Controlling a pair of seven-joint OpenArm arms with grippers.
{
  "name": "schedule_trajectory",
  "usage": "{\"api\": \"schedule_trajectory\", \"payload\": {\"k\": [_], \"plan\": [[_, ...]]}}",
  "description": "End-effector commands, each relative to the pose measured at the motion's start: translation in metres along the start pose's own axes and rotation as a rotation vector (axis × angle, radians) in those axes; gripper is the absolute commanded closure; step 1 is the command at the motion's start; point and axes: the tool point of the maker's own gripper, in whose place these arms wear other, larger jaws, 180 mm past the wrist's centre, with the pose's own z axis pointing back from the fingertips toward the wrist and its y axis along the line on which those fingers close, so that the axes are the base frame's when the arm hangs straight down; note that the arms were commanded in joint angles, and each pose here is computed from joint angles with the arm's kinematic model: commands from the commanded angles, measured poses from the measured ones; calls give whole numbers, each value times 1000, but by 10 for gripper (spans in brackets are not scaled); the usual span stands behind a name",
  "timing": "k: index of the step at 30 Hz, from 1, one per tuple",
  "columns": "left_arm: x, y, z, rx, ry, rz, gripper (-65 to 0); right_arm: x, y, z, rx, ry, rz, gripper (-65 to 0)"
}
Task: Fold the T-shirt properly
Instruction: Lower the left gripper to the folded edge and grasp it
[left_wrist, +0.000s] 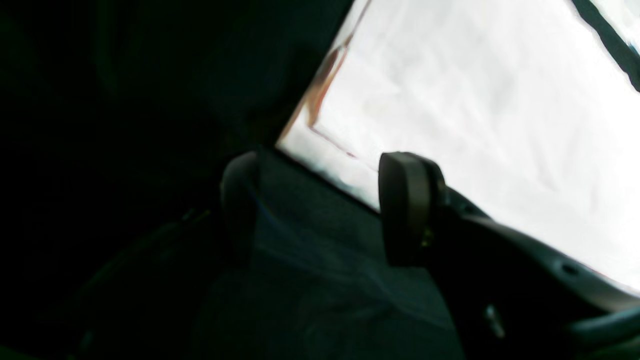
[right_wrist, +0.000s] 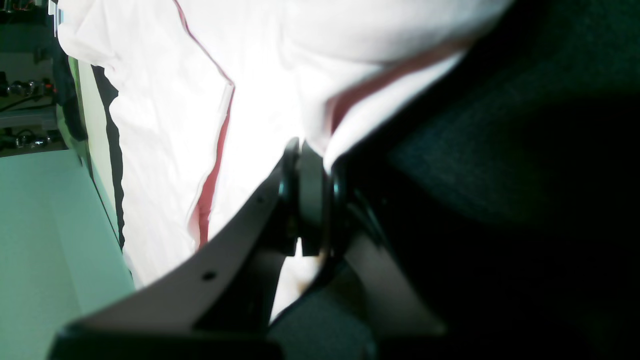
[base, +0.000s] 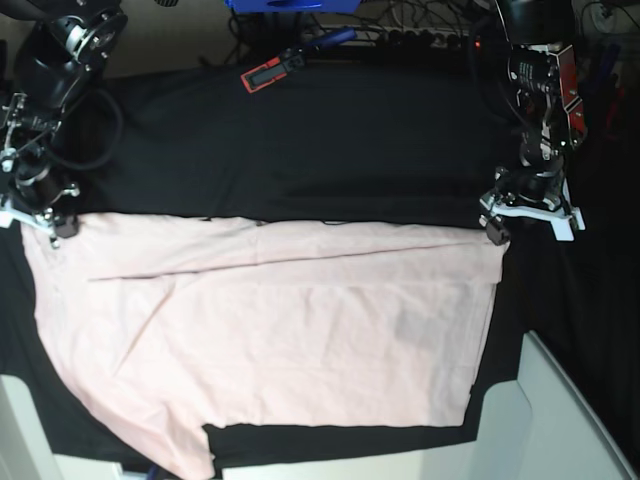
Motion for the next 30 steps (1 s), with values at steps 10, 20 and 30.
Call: {"api": "schedule_trajectory", "payload": {"k": [10,20,30], "plan": [[-8,2,-23,17,28,66,-373,16,7,2,23,-33,16,0],[1,-17,-34,-12,10,92,-371,16,7,2,23,-33,16,0],[-1,-33,-38,-37,7,117,-366,16,7,2,24,-34,16,0]]}}
